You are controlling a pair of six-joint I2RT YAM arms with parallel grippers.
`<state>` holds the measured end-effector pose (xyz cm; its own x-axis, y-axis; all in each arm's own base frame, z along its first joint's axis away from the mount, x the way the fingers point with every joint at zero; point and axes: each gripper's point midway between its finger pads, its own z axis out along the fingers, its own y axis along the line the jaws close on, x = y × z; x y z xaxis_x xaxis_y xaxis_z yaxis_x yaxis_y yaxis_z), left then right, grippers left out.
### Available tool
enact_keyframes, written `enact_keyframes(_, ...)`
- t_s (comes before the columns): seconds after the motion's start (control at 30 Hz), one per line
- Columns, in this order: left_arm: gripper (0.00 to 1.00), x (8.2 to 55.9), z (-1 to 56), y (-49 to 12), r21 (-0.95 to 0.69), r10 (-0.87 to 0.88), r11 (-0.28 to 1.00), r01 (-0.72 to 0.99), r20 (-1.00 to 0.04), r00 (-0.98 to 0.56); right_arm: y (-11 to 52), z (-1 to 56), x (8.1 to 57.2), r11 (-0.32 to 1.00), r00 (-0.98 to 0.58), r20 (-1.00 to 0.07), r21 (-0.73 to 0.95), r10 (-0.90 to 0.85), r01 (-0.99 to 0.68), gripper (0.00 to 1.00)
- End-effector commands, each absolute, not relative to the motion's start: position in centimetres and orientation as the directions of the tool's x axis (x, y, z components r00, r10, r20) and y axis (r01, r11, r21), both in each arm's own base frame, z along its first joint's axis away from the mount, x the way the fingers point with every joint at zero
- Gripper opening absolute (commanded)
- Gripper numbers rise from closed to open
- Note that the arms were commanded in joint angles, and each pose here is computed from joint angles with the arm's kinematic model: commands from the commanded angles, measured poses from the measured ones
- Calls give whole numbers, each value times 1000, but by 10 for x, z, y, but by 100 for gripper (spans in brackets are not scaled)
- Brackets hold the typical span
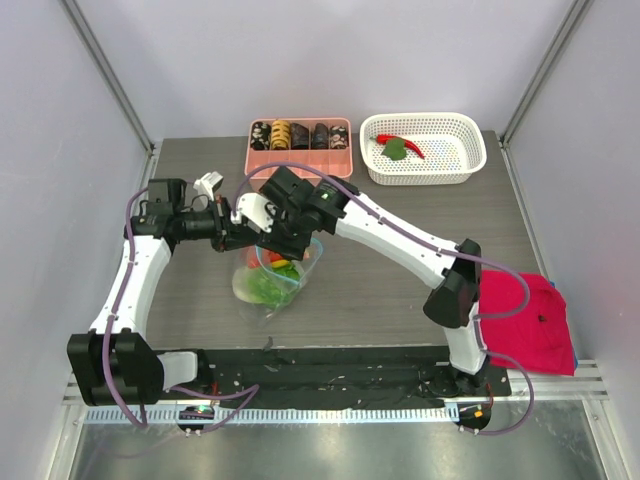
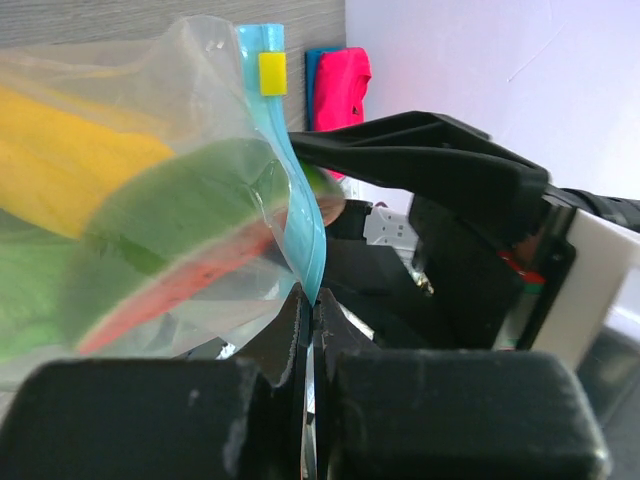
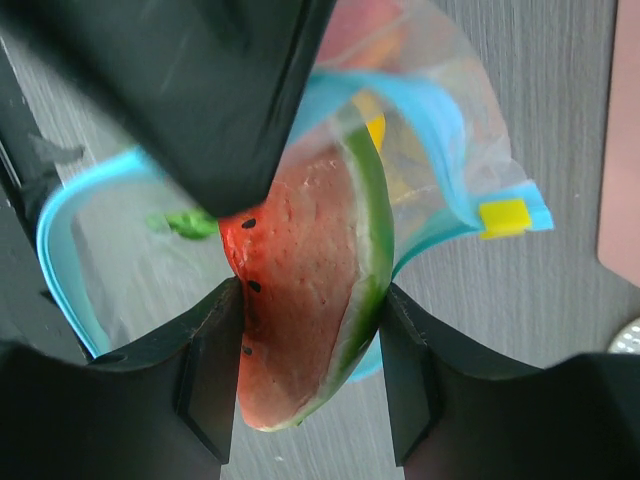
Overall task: Place the food in the zip-top bag and seal the zipper
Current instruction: Place the fake vegetable in the zipper food storage bag, then pick up the fake vegetable from the bin.
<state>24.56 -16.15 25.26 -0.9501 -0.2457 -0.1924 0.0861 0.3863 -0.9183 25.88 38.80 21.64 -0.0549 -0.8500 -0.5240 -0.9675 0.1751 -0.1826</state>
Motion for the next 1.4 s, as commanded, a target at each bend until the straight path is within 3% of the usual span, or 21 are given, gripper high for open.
enact_keyframes(0.0, 0, 245, 269, -165, -928, -225, 345, 141, -228, -947, 414, 245, 269, 288, -113, -644, -173, -757, -942, 7)
enact_keyframes(0.07, 0, 245, 269, -166, -932, -223, 336, 135, -218, -950, 420, 251, 267, 301, -120, -685, -150, -719, -942, 25)
enact_keyframes(0.1, 0, 246, 269, -166, -932, -226, 336, 134, -218, -949, 421, 255, 265, 298, -116, -702, -143, -703, -944, 43)
enact_keyframes(0.17, 0, 246, 269, -166, -936, -225, 328, 130, -211, -951, 423, 267, 258, 292, -107, -744, -123, -659, -949, 59)
enact_keyframes(0.2, 0, 247, 270, -167, -937, -227, 325, 130, -211, -951, 422, 270, 256, 290, -104, -755, -117, -647, -950, 71)
enact_keyframes(0.3, 0, 246, 270, -167, -938, -227, 322, 131, -211, -951, 414, 282, 257, 302, -100, -784, -115, -612, -946, 83)
enact_keyframes(0.5, 0, 247, 272, -167, -941, -231, 313, 130, -209, -950, 382, 300, 285, 365, -197, -826, -11, -528, -931, 87)
enact_keyframes(0.67, 0, 247, 273, -168, -940, -230, 312, 137, -215, -949, 309, 327, 389, 582, -300, -880, 33, -368, -812, 87)
enact_keyframes(0.83, 0, 249, 270, -168, -941, -234, 314, 124, -204, -951, 215, 314, 511, 793, -314, -908, -32, -278, -608, 85)
enact_keyframes(0.9, 0, 250, 269, -167, -942, -237, 314, 121, -201, -950, 168, 278, 560, 858, -371, -898, -14, -237, -513, 84)
enact_keyframes(0.93, 0, 250, 269, -167, -942, -238, 314, 119, -200, -951, 152, 291, 580, 878, -332, -920, -28, -210, -478, 84)
enact_keyframes(0.97, 0, 250, 269, -167, -942, -238, 314, 116, -197, -951, 129, 255, 605, 903, -388, -903, 0, -185, -431, 84)
enact_keyframes(1.0, 0, 250, 269, -167, -942, -238, 314, 115, -195, -952, 117, 268, 621, 910, -342, -925, -13, -168, -413, 84)
enact_keyframes(1.1, 0, 248, 268, -167, -944, -238, 314, 106, -186, -953, 84, 230, 665, 931, -323, -933, -36, -162, -363, 83)
enact_keyframes(1.37, 0, 243, 266, -166, -942, -236, 327, 80, -163, -958, 59, 165, 712, 947, -227, -952, -137, -207, -291, 83)
